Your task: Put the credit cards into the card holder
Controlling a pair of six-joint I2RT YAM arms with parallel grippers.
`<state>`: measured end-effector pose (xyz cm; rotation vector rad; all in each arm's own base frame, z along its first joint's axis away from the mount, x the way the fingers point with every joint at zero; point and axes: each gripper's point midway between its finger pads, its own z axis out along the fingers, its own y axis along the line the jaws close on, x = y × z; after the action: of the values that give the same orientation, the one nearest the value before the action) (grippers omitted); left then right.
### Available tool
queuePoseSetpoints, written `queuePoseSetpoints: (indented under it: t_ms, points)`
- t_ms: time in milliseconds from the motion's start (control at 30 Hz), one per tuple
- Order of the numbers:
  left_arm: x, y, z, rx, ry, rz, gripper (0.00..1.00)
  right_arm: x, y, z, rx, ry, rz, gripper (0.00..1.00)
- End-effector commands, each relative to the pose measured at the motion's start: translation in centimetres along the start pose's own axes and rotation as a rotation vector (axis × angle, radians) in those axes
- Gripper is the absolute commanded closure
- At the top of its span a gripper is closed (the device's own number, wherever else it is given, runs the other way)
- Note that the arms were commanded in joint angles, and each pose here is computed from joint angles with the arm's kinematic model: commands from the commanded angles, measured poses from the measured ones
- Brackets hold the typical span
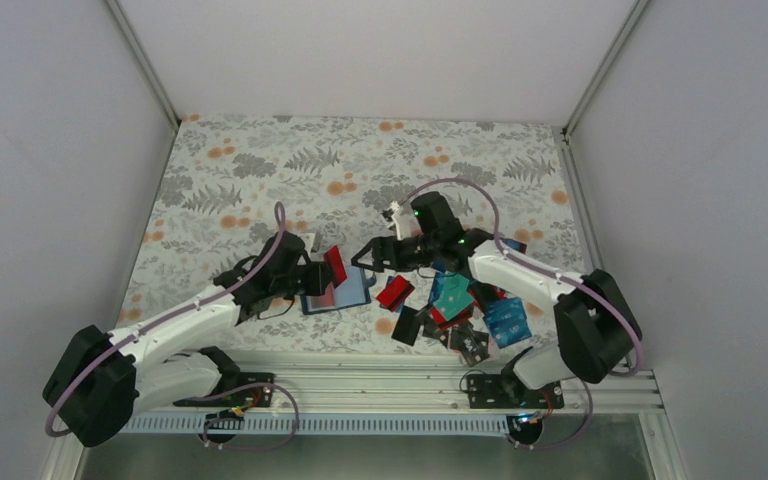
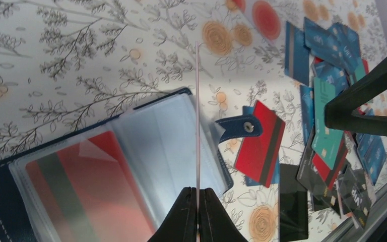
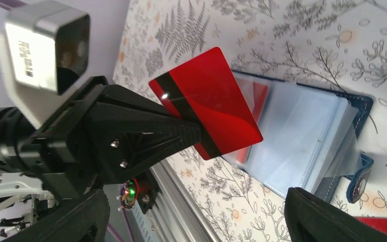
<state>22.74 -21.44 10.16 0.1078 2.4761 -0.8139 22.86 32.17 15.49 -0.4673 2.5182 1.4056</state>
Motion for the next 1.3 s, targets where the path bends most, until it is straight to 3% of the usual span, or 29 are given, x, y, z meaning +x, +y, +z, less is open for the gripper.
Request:
queuePoseSetpoints:
  t_ms: [0, 600, 1267]
  points:
    - [0.7, 0.9, 0.4, -0.007, 0.003, -0.029, 0.98, 0.6, -0.6, 1.7, 0.028, 0.046, -0.03, 0.12]
    - [2.9, 2.5, 1.9, -0.025, 0.049, -0.047, 0.98, 3.0, -3.7, 5.6, 0.069, 0.167, 0.016, 0.18]
    - [5.4, 2.9, 2.5, 0.017, 0.114, -0.086, 0.98, 5.1, -7.3, 7.1, 0.136, 0.218, 0.086, 0.21]
